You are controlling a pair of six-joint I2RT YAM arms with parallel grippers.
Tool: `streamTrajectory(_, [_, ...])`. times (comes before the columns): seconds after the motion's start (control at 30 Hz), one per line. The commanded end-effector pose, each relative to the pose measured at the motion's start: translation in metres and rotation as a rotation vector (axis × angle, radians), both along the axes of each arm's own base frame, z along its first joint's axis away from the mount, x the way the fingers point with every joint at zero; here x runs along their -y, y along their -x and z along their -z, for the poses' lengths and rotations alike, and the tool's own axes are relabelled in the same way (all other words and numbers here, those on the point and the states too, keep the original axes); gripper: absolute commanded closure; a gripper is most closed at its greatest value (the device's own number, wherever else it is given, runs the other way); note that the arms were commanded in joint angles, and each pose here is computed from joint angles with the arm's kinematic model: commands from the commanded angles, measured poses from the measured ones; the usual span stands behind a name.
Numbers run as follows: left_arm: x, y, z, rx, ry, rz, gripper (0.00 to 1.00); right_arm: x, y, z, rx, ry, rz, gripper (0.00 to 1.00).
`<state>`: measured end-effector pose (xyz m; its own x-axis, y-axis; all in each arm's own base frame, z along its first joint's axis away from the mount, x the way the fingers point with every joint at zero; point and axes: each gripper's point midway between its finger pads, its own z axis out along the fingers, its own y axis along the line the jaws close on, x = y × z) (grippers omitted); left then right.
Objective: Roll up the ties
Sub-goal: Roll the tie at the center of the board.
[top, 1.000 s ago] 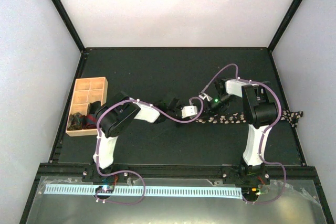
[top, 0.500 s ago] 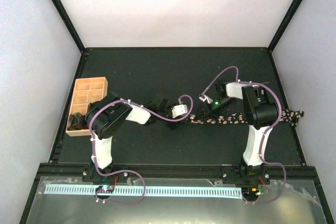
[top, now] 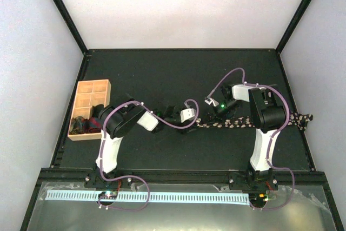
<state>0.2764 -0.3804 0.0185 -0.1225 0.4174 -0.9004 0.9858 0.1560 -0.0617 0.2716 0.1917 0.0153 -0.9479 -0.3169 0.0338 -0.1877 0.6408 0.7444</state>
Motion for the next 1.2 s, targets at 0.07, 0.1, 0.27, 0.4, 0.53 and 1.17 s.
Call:
streamTrajectory(0.07, [0.018, 0.009, 0.009, 0.008, 0.071, 0.060, 0.43, 0.019, 0.012, 0.043, -0.031, 0.179, -0.055, 0.98])
streamTrajectory(0.1, [0.018, 0.010, 0.011, 0.011, 0.073, 0.067, 0.50, 0.018, 0.012, 0.044, -0.031, 0.179, -0.056, 0.98])
streamTrajectory(0.27, [0.006, 0.014, 0.009, 0.048, 0.033, 0.047, 0.61, 0.009, 0.008, 0.043, -0.028, 0.130, -0.052, 0.98])
streamTrajectory(0.4, [-0.006, 0.013, 0.008, 0.037, -0.096, 0.023, 0.64, -0.009, -0.006, 0.034, 0.012, 0.079, -0.051, 0.95])
streamTrajectory(0.53, [-0.020, 0.009, 0.017, -0.020, -0.258, -0.014, 0.66, -0.006, -0.012, 0.017, 0.046, 0.072, -0.083, 0.83])
streamTrajectory(1.17, [-0.033, 0.014, 0.032, -0.057, -0.425, -0.018, 0.66, -0.027, -0.004, -0.027, -0.047, -0.125, 0.014, 0.66])
